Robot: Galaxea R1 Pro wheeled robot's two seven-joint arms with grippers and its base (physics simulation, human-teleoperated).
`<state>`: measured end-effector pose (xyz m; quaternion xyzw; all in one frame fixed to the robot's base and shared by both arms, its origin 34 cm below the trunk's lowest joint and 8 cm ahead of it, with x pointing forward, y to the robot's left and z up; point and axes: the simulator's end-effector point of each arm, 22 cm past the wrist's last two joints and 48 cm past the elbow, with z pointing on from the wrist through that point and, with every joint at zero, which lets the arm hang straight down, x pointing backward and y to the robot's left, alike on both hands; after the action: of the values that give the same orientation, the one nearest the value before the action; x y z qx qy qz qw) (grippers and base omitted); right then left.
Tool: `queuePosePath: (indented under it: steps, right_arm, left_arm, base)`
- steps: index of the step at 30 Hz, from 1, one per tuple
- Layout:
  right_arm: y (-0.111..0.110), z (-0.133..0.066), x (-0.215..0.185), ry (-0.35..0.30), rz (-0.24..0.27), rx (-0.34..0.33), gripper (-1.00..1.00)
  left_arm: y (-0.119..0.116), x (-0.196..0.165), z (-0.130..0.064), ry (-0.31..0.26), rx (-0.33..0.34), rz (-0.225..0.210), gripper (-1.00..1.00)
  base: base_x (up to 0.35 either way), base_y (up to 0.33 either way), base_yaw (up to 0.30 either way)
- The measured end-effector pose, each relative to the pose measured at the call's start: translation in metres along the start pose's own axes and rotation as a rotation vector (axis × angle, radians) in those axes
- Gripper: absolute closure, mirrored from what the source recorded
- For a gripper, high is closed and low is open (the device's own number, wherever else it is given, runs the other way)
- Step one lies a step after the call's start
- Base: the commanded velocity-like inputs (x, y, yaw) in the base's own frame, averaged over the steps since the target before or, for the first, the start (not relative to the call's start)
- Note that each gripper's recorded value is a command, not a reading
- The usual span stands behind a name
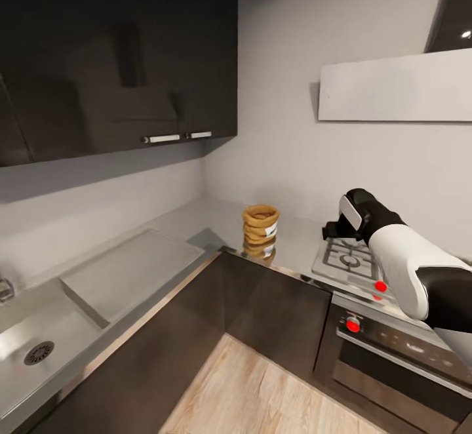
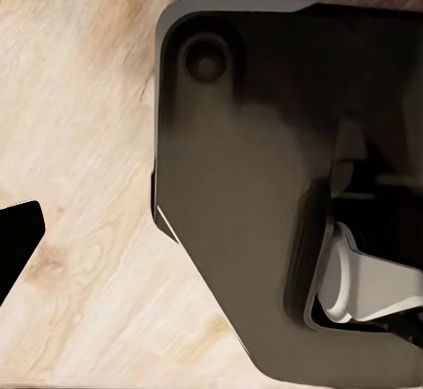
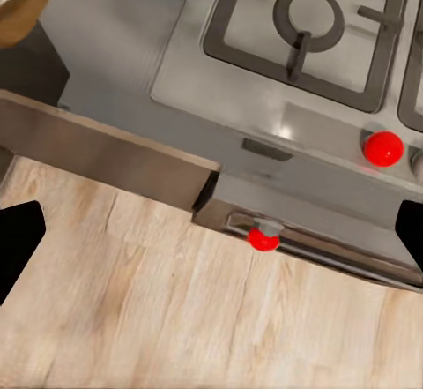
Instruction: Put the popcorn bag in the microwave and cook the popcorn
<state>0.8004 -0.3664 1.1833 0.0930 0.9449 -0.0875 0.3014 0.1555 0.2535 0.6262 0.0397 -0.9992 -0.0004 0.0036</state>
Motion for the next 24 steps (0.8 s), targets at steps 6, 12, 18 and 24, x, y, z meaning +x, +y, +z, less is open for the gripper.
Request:
queuePosePath:
  steps: [6,12,18,24]
  right_arm:
    - [0.0001,-0.0007,-0.0002,-0.001,0.001,-0.001,-1.00]
    - [0.0002,-0.0007,0.0000,-0.001,0.003,-0.003,-1.00]
    - [0.0031,-0.0005,0.0011,0.006,0.035,-0.033,-1.00]
    - [0.0039,0.0001,0.0016,0.008,0.044,-0.042,-1.00]
  left_arm:
    - [-0.0001,0.0006,0.0000,0.001,0.001,0.000,-1.00]
    - [0.0007,0.0006,0.0000,0.000,-0.001,0.000,-1.00]
    - [0.0006,0.0007,0.0000,-0.001,-0.001,0.000,-1.00]
    - [0.0006,0.0009,0.0001,0.000,0.000,0.000,-1.00]
  base:
    - [0.161,-0.178,0.267]
    - [0.296,-0.112,0.267]
    - [0.335,-0.006,0.259]
    - [0.336,0.000,0.085]
